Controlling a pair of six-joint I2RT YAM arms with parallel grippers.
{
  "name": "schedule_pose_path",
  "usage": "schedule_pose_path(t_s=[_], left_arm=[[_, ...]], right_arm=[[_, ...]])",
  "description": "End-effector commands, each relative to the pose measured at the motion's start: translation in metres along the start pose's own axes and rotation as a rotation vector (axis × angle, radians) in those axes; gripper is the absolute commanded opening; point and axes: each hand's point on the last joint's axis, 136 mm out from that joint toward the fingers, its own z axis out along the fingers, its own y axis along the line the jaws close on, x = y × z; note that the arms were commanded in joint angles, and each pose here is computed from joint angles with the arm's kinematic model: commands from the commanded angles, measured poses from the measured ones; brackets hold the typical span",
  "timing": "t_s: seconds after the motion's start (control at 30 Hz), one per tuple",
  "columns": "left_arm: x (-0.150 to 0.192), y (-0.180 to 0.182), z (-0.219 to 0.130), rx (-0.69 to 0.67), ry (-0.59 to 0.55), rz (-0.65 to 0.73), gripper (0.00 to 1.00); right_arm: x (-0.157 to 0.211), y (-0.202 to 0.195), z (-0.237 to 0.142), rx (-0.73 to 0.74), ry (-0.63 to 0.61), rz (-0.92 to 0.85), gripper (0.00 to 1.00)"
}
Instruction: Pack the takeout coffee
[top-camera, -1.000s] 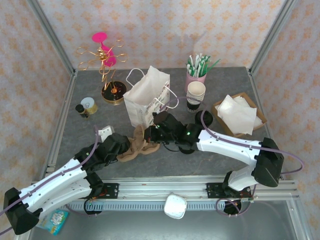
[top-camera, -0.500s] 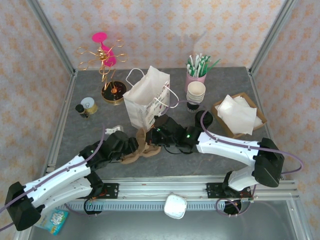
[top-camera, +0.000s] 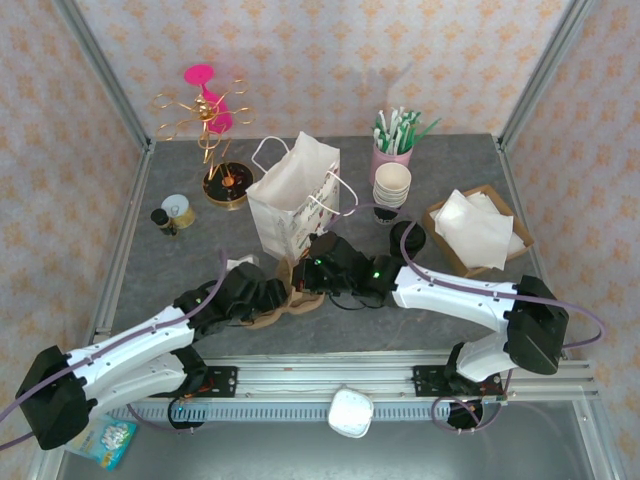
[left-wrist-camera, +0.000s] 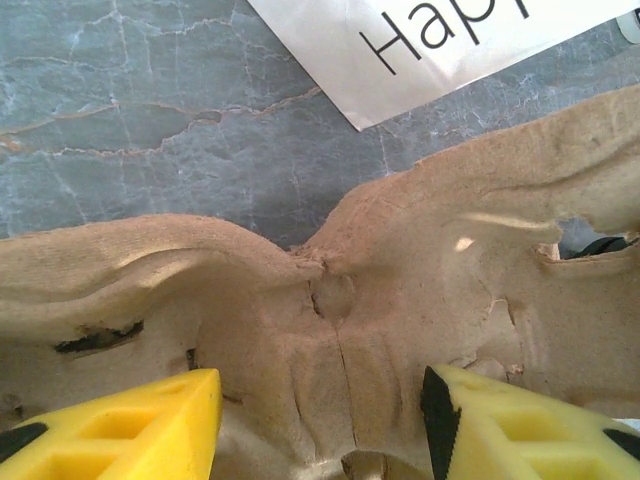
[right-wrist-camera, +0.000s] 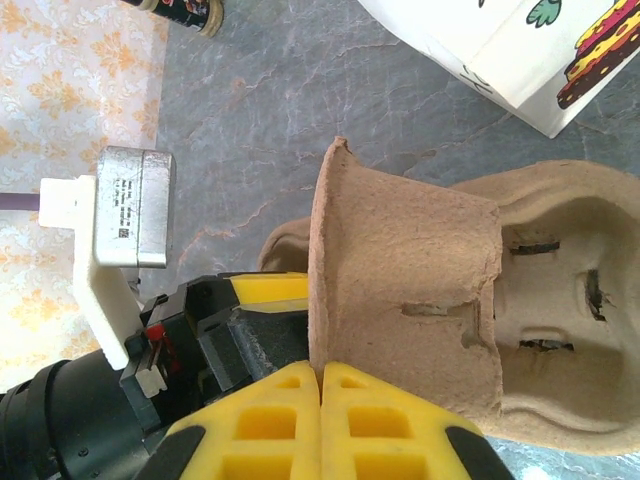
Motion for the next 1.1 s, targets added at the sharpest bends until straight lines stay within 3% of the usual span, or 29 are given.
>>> schedule_pose_path(t_s=[0.0,0.63,0.87,1.07], left_arm=[[0.003,0.011,0.006,-0.035,0.000,-0.013,0.57],[0.004,0.016,0.009,-0.055,-0.001,-0.015,0.43],[0.002,0.018,0.005,-0.060,-0.015,-0.020,0.38],[0.001,0.016,0.003,-0.051,-0.020,-0.023,0.36]], right_arm=[[-0.006,0.009,-0.005,-0.040,-0.042,0.010,0.00],[-0.004,0.002,-0.005,-0.026,-0.045,0.015,0.00],[-0.010,-0.003,-0.011,-0.009,-0.073,0.012,0.25],[-0.017,-0.016,-0.017,0.007,-0.085,0.040,0.37]])
